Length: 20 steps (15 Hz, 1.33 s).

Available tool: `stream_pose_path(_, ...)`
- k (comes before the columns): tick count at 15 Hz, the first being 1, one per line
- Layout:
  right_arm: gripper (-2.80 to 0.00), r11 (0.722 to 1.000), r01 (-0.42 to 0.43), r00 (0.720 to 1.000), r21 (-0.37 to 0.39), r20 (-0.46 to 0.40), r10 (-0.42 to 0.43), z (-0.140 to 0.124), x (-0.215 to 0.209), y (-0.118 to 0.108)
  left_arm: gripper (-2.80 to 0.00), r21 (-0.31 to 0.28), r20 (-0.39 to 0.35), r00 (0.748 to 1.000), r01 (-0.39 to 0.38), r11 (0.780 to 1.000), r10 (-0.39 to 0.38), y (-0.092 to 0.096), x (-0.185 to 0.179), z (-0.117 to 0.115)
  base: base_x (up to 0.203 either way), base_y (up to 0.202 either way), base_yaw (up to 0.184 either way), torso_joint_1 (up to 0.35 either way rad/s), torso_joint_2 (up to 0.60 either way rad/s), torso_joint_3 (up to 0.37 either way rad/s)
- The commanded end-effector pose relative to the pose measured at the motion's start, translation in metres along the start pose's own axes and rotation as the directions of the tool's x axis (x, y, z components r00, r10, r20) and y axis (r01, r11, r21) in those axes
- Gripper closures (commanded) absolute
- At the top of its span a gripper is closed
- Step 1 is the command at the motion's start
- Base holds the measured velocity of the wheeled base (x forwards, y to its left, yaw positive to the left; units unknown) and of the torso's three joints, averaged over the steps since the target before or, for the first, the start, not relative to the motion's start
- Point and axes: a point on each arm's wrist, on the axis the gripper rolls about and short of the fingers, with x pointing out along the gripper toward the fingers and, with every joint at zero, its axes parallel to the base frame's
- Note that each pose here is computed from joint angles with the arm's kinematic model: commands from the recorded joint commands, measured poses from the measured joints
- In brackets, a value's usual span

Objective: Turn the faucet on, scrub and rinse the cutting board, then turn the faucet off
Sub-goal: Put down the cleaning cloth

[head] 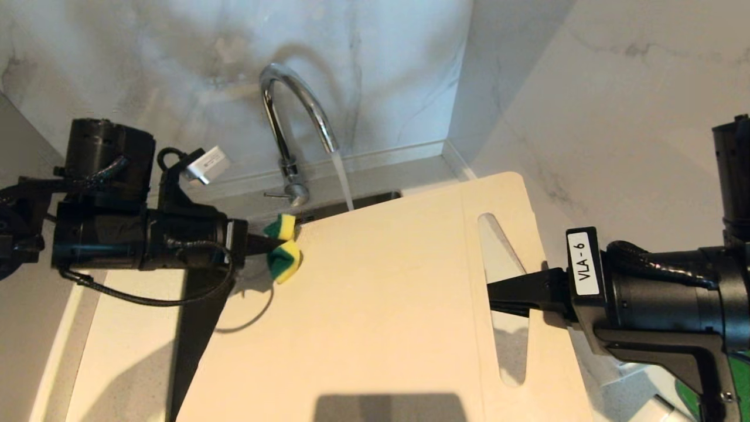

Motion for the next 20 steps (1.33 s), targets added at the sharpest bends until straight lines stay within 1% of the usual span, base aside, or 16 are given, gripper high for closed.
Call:
stream_pose_path(1, 0.00, 1.000, -0.002, 1.000, -0.010, 0.006, 0.002, 0.000, 0.001, 0.001, 0.00, -0.004, 0.010, 0.999, -0.050, 0.999, 0.050, 0.022, -0.017, -0.023, 0.000, 0.000, 0.000, 0.000, 0.00, 0.000)
stream_pose_path(2, 0.00, 1.000, -0.002, 1.000, -0.010, 0.005, 0.002, 0.000, 0.001, 0.001, 0.00, -0.014, 0.029, 0.997, -0.071, 0.997, 0.072, 0.035, -0.023, -0.027, 0.000, 0.000, 0.000, 0.000, 0.00, 0.000)
stream_pose_path(5, 0.00, 1.000, 0.002, 1.000, -0.012, 0.002, -0.002, 0.000, 0.000, 0.000, 0.00, -0.065, 0.079, 0.990, -0.112, 0.992, 0.117, 0.071, -0.048, -0.027, 0.000, 0.000, 0.000, 0.000, 0.00, 0.000)
stream_pose_path(7, 0.00, 1.000, 0.002, 1.000, -0.006, 0.002, -0.002, 0.000, 0.000, 0.000, 0.00, -0.103, 0.102, 0.987, -0.115, 0.988, 0.125, 0.093, -0.063, -0.026, 0.000, 0.000, 0.000, 0.000, 0.00, 0.000)
stream_pose_path(8, 0.00, 1.000, 0.001, 1.000, -0.005, 0.003, -0.001, 0.000, 0.000, 0.000, 0.00, -0.108, 0.109, 0.987, -0.106, 0.988, 0.118, 0.098, -0.067, -0.026, 0.000, 0.000, 0.000, 0.000, 0.00, 0.000)
stream_pose_path(9, 0.00, 1.000, 0.001, 1.000, -0.005, 0.003, -0.001, 0.000, 0.000, 0.000, 0.00, -0.098, 0.121, 0.986, -0.101, 0.990, 0.112, 0.095, -0.069, -0.024, 0.000, 0.000, 0.000, 0.000, 0.00, 0.000)
stream_pose_path(12, 0.00, 1.000, 0.020, 1.000, -0.003, -0.015, -0.020, -0.001, 0.001, 0.000, 0.00, -0.048, 0.205, 0.975, -0.076, 0.996, 0.085, 0.077, -0.083, 0.005, 0.000, 0.000, 0.000, 0.000, 0.00, 0.000)
stream_pose_path(14, 0.00, 1.000, 0.017, 1.000, 0.004, -0.012, -0.017, 0.001, 0.001, 0.003, 0.00, -0.051, 0.274, 0.960, -0.043, 0.998, 0.056, 0.057, -0.100, 0.034, 0.000, 0.000, 0.000, 0.000, 0.00, 0.000)
stream_pose_path(15, 0.00, 1.000, 0.016, 1.000, 0.005, -0.011, -0.016, 0.002, 0.002, 0.003, 0.00, -0.057, 0.301, 0.953, -0.012, 0.998, 0.028, 0.043, -0.109, 0.049, 0.000, 0.000, 0.000, 0.000, 0.00, 0.000)
stream_pose_path(16, 0.00, 1.000, 0.016, 1.000, 0.005, -0.011, -0.016, 0.002, 0.001, 0.003, 0.00, -0.058, 0.315, 0.949, 0.037, 0.998, -0.017, 0.024, -0.116, 0.062, 0.000, 0.000, 0.000, 0.000, 0.00, 0.000)
stream_pose_path(17, 0.00, 1.000, 0.017, 1.000, 0.004, -0.012, -0.017, 0.002, 0.001, 0.003, 0.00, -0.052, 0.301, 0.950, 0.096, 0.994, -0.077, 0.003, -0.117, 0.068, 0.000, 0.000, 0.000, 0.000, 0.00, 0.000)
stream_pose_path(18, 0.00, 1.000, 0.018, 1.000, 0.004, -0.014, -0.018, 0.001, 0.001, 0.002, 0.00, -0.038, 0.283, 0.950, 0.147, 0.988, -0.131, -0.019, -0.113, 0.070, 0.000, 0.000, 0.000, 0.000, 0.00, 0.000)
stream_pose_path(20, 0.00, 1.000, 0.017, 1.000, 0.005, -0.013, -0.017, 0.001, 0.001, 0.002, 0.00, -0.004, 0.245, 0.946, 0.219, 0.976, -0.212, -0.065, -0.102, 0.066, 0.000, 0.000, 0.000, 0.000, 0.00, 0.000)
